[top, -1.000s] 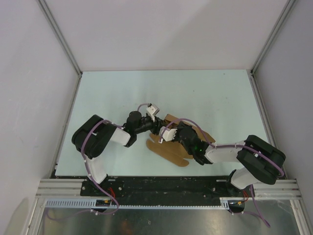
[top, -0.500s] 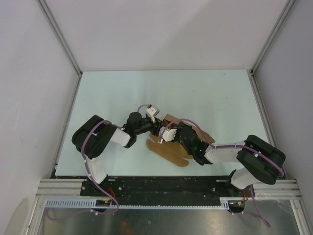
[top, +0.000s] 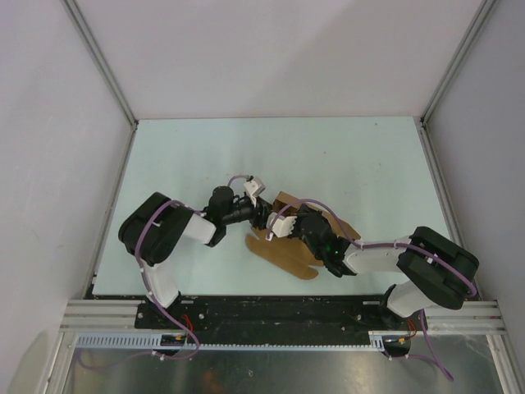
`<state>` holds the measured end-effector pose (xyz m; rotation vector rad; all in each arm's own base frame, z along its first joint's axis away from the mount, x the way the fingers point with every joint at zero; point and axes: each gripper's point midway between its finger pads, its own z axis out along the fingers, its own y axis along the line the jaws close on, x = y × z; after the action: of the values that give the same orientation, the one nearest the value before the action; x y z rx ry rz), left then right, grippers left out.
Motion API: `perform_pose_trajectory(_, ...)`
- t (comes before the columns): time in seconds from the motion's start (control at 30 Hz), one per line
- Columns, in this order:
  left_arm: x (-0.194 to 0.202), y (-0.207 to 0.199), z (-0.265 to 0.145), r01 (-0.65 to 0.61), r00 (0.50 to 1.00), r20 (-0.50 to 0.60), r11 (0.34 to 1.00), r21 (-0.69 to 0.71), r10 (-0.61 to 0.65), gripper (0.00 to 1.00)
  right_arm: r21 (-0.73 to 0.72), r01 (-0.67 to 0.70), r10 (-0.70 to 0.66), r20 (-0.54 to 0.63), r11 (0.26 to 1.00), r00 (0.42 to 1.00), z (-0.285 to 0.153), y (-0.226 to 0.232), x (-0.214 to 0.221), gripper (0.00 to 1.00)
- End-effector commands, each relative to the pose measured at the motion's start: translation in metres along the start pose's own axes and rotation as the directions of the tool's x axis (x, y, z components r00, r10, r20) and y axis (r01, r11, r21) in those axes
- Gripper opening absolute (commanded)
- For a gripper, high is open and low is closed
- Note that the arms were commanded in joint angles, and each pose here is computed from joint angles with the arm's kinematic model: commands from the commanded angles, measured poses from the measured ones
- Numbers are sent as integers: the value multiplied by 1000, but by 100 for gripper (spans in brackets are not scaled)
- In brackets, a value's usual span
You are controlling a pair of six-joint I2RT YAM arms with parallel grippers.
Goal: Fold the paper box
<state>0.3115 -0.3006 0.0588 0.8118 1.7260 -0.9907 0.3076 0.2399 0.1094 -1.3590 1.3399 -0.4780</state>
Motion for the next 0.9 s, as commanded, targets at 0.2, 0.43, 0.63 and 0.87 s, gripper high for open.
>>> perform_pose_trajectory(0.2,-10,-25,-5,-84,996,28,983,161,80,57,-64,-7,7,1,998,1000,-1,22,2,0)
perform_pose_trajectory(0.43,-11,-6,0,-60,998,29,996,63,58,57,-85,2,-2,-3,996,1000,-2,26,4,0)
perform_pose_trajectory(0.63,-8,3,1,-37,999,25,999,13,36,57,-109,-3,3,1,994,1000,-9,36,5,2)
perform_pose_trajectory(0.87,-7,7,1,-23,999,24,1000,-18,24,56,-93,12,-11,10,996,1000,-16,38,4,13)
